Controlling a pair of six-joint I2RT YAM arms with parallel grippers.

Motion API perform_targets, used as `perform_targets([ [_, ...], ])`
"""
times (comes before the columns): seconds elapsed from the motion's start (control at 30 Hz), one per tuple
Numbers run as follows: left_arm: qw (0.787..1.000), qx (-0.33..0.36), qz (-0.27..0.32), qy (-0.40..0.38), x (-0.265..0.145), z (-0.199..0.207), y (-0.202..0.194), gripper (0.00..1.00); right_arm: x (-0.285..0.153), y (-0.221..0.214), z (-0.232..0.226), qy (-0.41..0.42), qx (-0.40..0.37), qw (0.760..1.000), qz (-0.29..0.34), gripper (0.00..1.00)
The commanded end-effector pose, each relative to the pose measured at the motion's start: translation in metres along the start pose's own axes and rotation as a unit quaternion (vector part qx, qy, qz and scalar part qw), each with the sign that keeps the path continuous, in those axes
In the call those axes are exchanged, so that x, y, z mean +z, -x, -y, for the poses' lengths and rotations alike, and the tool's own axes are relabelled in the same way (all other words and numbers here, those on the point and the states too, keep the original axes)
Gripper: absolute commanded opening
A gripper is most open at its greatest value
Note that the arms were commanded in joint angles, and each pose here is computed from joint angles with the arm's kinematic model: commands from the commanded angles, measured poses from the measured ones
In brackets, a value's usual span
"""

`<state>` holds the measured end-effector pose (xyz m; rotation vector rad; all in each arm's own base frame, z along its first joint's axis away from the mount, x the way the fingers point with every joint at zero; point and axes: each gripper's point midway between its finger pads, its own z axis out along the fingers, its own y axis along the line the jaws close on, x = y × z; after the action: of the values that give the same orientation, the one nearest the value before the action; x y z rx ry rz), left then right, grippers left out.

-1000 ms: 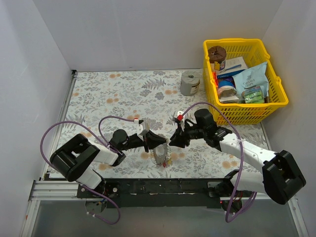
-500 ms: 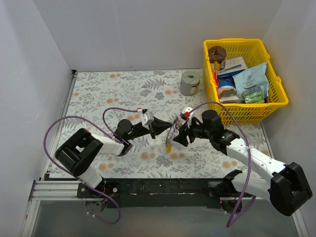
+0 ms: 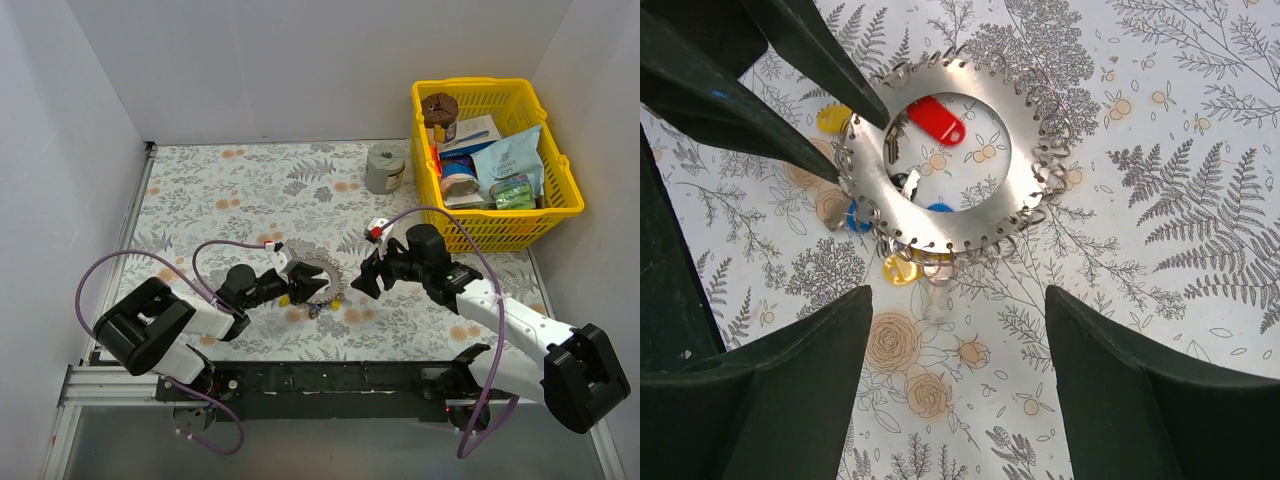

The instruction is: Put the keys on the keyring

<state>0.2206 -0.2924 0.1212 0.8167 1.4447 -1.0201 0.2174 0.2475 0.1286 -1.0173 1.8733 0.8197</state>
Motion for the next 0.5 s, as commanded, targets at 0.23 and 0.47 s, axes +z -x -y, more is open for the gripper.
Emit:
perform_targets([
  [0.23, 0.998, 0.037, 0.024, 0.046, -0.002, -0.015, 0.032, 0.8, -0.001, 0.01, 0.0, -0.001, 0.002, 1.0, 0.019, 0.82],
  [0.47, 0.997, 0.004, 0.035, 0.063, 0.0, -0.018, 0.043, 0.98, -0.003, 0.016, 0.001, -0.005, -0.002, 1.0, 0.029, 0.88],
])
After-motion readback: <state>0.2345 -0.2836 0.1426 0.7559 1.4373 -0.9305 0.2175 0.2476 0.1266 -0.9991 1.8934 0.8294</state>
